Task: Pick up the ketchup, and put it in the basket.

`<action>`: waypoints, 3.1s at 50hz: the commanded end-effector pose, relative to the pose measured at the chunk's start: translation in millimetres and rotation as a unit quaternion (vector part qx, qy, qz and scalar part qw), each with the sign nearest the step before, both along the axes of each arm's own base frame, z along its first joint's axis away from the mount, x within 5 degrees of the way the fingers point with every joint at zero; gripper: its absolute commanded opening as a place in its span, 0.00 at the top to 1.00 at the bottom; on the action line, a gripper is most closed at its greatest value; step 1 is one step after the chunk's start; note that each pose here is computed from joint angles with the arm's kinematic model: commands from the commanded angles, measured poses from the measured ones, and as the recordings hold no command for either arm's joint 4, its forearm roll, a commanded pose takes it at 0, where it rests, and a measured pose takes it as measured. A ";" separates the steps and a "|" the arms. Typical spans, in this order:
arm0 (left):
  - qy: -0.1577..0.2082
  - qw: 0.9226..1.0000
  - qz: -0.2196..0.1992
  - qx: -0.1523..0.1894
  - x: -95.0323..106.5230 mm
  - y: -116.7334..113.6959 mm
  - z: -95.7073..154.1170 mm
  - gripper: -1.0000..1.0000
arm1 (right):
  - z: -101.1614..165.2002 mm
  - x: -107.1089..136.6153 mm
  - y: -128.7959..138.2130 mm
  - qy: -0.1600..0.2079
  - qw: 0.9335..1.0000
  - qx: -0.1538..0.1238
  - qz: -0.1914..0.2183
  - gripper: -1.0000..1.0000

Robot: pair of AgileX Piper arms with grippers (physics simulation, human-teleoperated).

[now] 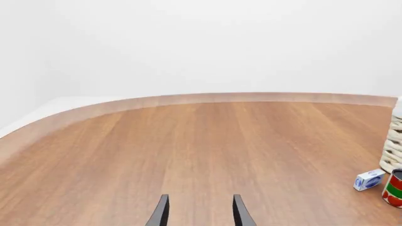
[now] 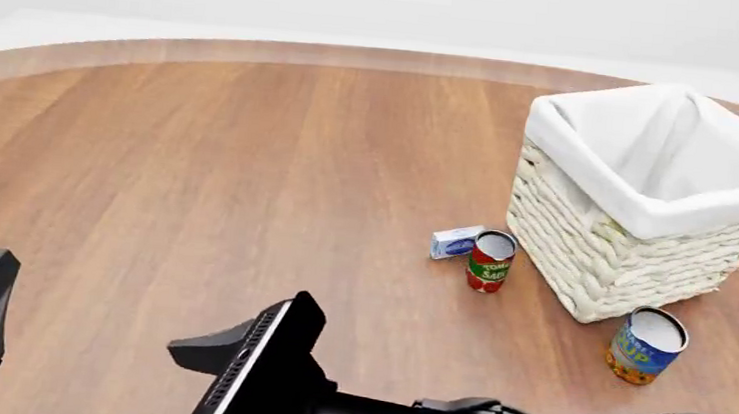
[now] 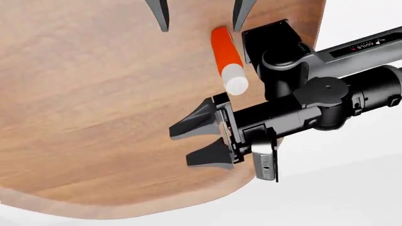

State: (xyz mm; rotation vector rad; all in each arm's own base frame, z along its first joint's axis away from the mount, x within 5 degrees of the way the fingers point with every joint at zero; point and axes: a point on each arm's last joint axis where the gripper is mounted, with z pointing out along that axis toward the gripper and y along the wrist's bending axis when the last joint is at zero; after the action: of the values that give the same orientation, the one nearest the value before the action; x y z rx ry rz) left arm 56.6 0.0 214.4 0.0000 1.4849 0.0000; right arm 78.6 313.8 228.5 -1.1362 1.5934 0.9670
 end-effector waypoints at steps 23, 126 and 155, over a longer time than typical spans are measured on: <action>0.000 1.000 0.000 0.000 0.0 0.0 0.0 0.00 | -10.9 -34.9 42.1 0.051 0.998 -0.008 0.047 0.00; 0.000 1.000 0.000 0.000 0.0 0.0 0.0 0.00 | -40.9 -26.1 105.6 0.114 0.993 -0.005 0.026 0.00; 0.000 1.000 0.000 0.000 0.0 0.0 0.0 0.00 | -56.7 -23.6 121.7 0.126 0.992 -0.016 0.021 0.00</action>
State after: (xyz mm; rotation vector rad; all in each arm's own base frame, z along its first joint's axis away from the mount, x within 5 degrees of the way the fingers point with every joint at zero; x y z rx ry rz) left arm 56.6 0.0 214.4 0.0000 1.4849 0.0000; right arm 60.5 429.2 177.0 -1.0966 1.7867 1.1436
